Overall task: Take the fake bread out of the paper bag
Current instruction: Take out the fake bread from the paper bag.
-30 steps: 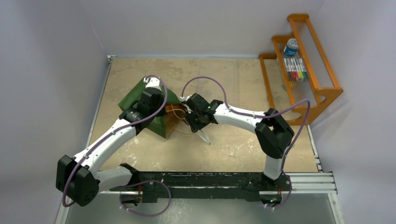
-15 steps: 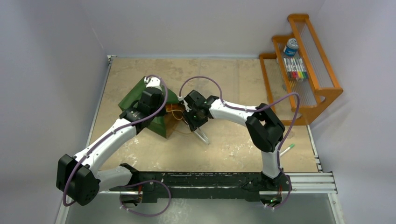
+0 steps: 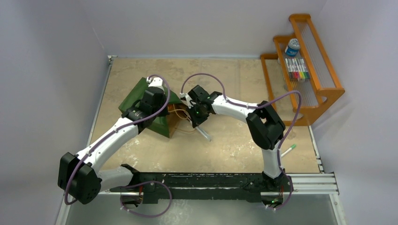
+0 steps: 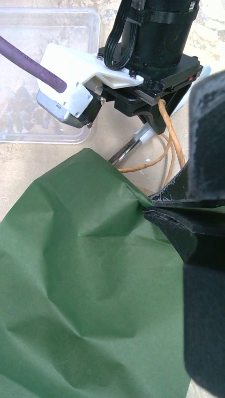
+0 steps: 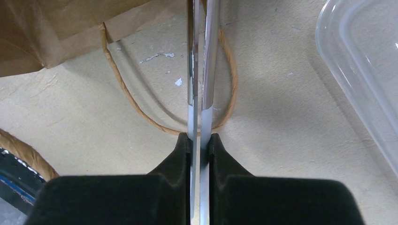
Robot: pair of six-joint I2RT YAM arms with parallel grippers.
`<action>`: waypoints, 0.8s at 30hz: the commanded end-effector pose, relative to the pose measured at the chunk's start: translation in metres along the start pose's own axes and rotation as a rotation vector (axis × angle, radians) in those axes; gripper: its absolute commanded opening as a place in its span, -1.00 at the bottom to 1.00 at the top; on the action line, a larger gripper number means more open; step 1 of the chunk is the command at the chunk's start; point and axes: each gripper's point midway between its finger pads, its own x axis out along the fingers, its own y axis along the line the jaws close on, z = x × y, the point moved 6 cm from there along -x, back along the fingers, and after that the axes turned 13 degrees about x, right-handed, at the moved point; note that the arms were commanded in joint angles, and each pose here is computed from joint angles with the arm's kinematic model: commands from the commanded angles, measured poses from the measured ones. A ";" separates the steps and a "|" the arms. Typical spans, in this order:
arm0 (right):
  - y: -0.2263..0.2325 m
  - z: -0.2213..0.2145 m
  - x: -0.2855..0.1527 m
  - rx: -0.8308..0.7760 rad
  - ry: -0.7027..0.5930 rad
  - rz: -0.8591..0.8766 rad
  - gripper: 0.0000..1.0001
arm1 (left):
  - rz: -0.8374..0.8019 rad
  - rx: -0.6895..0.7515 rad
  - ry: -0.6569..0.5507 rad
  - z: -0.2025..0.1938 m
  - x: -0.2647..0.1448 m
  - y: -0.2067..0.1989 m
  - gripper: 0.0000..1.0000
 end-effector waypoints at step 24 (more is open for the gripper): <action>0.013 -0.012 -0.083 0.057 -0.171 0.070 -1.00 | 0.237 -0.293 -0.168 0.063 0.026 0.004 -1.00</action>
